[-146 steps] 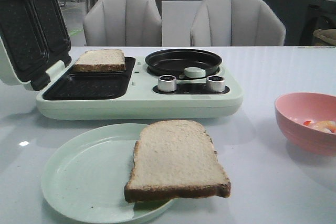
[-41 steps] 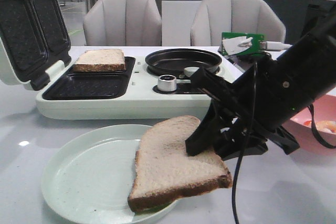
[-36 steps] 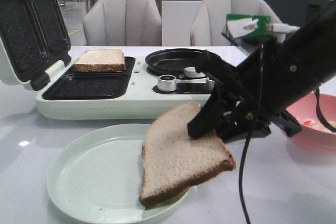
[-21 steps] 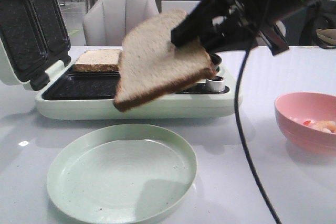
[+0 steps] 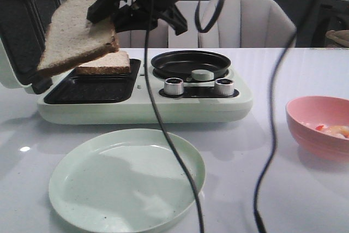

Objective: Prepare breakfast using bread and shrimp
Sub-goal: 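Carry the bread with the right gripper onto the sandwich plate beside the first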

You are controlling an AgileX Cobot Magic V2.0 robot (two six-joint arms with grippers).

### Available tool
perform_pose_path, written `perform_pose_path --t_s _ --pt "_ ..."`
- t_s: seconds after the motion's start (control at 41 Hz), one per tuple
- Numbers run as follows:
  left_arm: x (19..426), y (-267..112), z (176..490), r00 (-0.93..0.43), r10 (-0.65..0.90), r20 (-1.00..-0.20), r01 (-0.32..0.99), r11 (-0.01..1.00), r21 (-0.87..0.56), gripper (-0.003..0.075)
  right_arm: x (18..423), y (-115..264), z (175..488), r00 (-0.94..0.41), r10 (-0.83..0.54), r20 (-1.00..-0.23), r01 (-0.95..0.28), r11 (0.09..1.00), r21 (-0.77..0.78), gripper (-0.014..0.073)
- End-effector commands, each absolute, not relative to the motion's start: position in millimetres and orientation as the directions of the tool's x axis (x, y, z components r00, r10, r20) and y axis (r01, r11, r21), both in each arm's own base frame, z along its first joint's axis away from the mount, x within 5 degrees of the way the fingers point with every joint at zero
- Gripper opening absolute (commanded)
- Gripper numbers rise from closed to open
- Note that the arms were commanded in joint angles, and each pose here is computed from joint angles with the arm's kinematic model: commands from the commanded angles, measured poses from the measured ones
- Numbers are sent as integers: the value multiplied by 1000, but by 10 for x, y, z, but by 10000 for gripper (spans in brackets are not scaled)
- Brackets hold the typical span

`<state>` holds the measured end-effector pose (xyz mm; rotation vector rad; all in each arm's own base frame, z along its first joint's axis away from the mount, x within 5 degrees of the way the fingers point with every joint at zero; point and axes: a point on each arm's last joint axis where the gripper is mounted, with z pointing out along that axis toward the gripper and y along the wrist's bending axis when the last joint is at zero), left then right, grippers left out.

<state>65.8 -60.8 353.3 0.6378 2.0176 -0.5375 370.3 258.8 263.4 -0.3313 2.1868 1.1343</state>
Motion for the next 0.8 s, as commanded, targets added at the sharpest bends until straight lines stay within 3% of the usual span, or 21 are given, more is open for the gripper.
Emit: perform_pose_path --t_s 0.0,0.122,0.195,0.341,0.39,0.585,0.78 --pt "667 -627 3683 -373 162 -914 641 757 -128 497 3881 2688 2873 -717 134 -684 -521 550 653 32" --pt "666 -626 3679 -376 164 -912 641 757 -128 497 4060 2779 2726 -719 133 -683 -519 552 653 110" --pt "666 -626 3678 -377 166 -911 640 757 -127 497 4098 2793 2649 -724 133 -676 -509 559 655 211" --pt "664 -625 3673 -381 169 -909 640 758 -127 497 4121 2792 2594 -723 129 -678 -503 574 646 497" --pt "664 -625 3673 -381 169 -909 640 758 -127 497 4128 2786 2594 -721 131 -681 -502 578 643 536" --pt "664 -624 3672 -382 170 -908 640 758 -127 497 4173 2676 2625 -714 130 -688 -493 604 626 491" --pt "667 -621 3672 -378 174 -909 639 760 -120 497 4148 2392 2949 -678 95 -729 -505 661 555 468"
